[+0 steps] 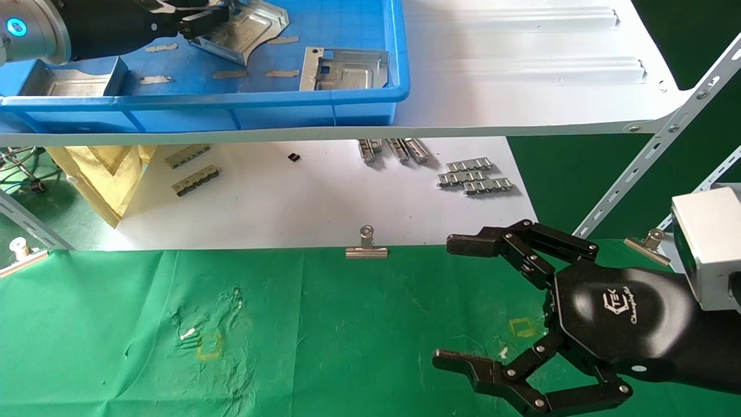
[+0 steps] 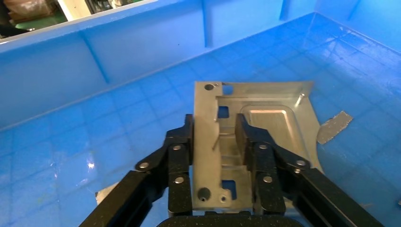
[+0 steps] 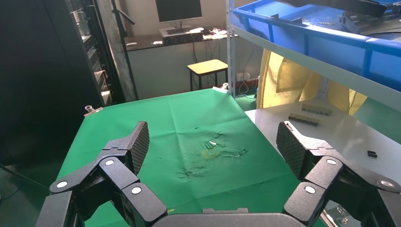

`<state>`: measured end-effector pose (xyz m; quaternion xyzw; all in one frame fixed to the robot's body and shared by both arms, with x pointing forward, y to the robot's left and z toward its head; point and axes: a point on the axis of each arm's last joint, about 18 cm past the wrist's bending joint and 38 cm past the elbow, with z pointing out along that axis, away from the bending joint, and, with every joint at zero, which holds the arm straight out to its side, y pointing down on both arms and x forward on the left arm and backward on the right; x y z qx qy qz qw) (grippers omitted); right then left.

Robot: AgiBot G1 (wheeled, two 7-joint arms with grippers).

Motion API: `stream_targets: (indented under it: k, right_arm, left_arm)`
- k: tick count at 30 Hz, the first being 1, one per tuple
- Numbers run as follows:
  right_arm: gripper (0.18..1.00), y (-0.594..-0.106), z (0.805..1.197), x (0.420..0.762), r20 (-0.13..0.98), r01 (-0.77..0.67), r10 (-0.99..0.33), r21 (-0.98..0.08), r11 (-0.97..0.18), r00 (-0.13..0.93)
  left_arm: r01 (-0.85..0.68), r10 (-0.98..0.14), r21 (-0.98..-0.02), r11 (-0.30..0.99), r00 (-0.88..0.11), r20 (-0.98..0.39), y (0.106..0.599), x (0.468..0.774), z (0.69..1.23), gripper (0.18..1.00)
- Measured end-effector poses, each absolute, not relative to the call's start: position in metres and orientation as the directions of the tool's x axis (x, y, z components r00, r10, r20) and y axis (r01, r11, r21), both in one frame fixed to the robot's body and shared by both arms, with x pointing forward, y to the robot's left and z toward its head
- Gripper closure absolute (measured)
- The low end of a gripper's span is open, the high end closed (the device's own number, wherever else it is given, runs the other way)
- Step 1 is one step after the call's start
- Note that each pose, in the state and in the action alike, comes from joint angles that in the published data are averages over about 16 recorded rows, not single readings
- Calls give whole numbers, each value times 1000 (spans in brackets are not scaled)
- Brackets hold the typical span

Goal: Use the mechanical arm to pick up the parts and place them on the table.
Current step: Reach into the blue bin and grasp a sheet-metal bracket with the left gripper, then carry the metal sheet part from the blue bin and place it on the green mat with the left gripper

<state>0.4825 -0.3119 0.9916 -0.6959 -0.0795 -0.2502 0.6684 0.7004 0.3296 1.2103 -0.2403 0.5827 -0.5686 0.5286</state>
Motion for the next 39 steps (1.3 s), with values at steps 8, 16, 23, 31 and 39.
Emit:
stream_targets:
  k: [8, 16, 23, 31, 39]
  right_arm:
    - [179, -312, 992, 483, 455, 445, -224, -891, -94, 862]
    - [179, -312, 992, 483, 455, 445, -224, -891, -94, 862]
    - [179, -312, 992, 483, 455, 445, -224, -891, -94, 862]
    - [179, -312, 992, 483, 455, 445, -224, -891, -94, 862]
    - [179, -312, 992, 483, 455, 445, -224, -891, -94, 862]
  left_arm:
    - [334, -880, -912, 238, -323, -348, 332, 696, 1216, 844]
    - [393, -835, -887, 241, -382, -396, 329, 676, 1229, 903]
    - [485, -728, -840, 244, -480, -489, 323, 641, 1236, 911]
    - [589, -563, -771, 244, -561, -607, 321, 596, 1229, 911]
    - [675, -433, -690, 261, -557, -709, 330, 565, 1211, 911]
